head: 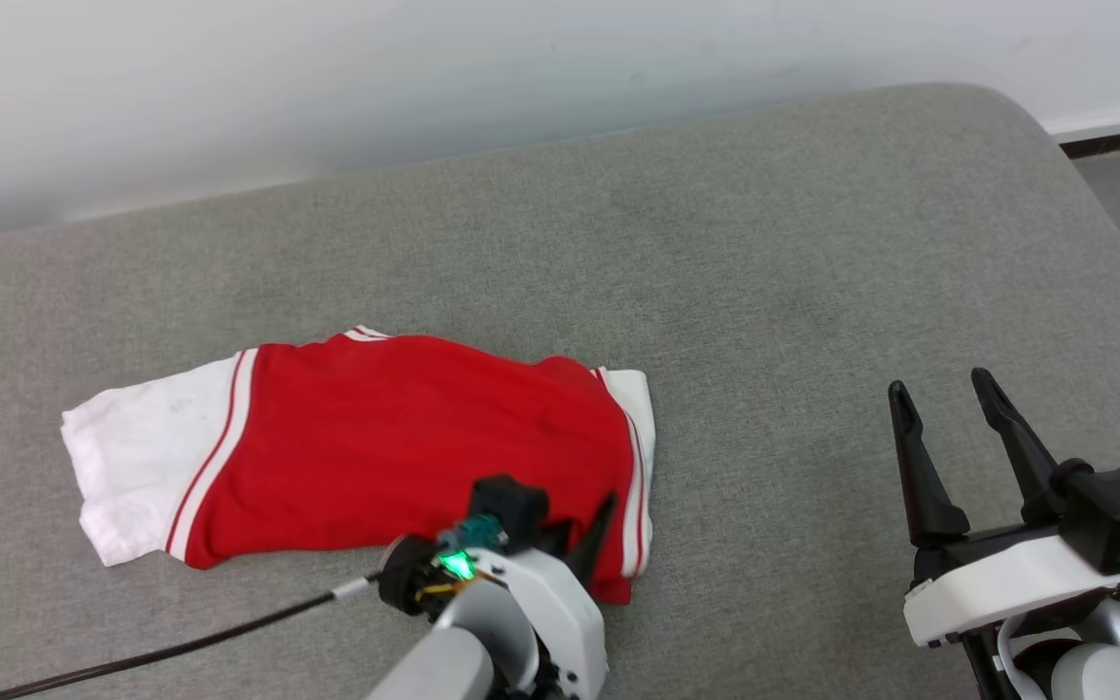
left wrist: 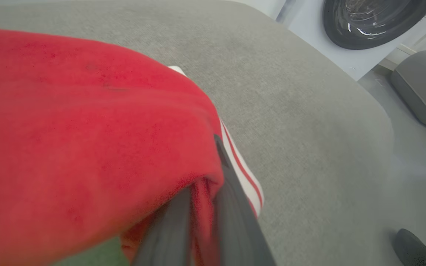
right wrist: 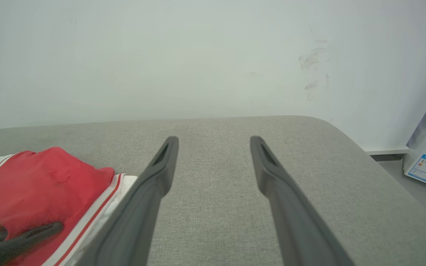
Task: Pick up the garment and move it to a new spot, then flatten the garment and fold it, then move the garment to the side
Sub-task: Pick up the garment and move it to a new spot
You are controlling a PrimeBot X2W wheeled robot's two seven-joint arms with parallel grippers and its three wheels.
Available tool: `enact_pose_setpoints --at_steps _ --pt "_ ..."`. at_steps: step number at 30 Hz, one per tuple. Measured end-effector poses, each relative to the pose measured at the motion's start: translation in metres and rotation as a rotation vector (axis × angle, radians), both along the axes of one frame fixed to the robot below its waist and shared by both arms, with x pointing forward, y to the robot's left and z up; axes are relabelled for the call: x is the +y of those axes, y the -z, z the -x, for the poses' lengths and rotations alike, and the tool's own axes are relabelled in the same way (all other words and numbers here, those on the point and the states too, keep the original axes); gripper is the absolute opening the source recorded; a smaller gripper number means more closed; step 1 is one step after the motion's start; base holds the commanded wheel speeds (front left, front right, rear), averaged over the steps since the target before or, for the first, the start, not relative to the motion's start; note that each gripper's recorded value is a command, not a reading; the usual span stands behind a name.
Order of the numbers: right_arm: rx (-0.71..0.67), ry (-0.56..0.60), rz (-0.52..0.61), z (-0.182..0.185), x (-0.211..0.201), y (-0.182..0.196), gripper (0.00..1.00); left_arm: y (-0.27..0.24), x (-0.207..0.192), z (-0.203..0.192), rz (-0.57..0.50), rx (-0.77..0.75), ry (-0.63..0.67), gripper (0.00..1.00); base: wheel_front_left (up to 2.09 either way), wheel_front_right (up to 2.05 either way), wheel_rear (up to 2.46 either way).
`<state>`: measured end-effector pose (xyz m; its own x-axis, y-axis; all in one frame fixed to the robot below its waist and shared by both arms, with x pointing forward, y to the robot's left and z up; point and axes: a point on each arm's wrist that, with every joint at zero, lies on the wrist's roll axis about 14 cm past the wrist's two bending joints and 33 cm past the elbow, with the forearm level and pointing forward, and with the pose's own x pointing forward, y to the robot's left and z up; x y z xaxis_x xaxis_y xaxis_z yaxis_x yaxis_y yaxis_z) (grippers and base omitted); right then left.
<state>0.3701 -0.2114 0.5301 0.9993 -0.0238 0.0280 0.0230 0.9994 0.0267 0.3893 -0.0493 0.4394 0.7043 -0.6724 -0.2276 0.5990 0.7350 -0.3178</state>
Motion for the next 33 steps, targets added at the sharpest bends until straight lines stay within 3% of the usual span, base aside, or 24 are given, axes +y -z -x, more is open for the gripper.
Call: enact_pose_setpoints --at_steps 3,4,5,6,11,17,33 --pt "0.013 -0.003 -0.011 -0.003 0.001 0.006 1.00 0.016 -0.008 0.015 -0.019 0.039 0.047 0.00 0.00 0.00 0.00" --pt "0.012 -0.007 -0.012 -0.004 0.002 0.006 1.00 0.017 -0.008 0.017 -0.021 0.037 0.050 0.16 0.00 0.00 0.00" --pt "0.010 -0.013 -0.014 -0.006 0.004 0.006 1.00 0.016 -0.008 0.018 -0.021 0.023 0.051 0.53 0.00 0.00 0.00" --pt "0.008 -0.017 -0.015 -0.007 0.006 0.006 1.00 0.013 -0.008 0.019 -0.021 0.006 0.053 1.00 0.00 0.00 0.00" --pt "-0.005 -0.041 -0.010 -0.009 0.013 0.001 1.00 -0.027 -0.006 0.010 0.033 -0.160 0.016 1.00 0.00 0.00 0.00" --pt "-0.020 -0.065 -0.003 -0.003 0.022 -0.008 1.00 -0.081 0.027 -0.007 0.086 -0.328 -0.132 1.00 0.00 0.00 0.00" --pt "-0.028 -0.105 0.003 0.017 0.035 -0.019 1.00 -0.098 0.199 0.001 -0.037 -0.415 -0.629 1.00 0.00 0.00 0.00"
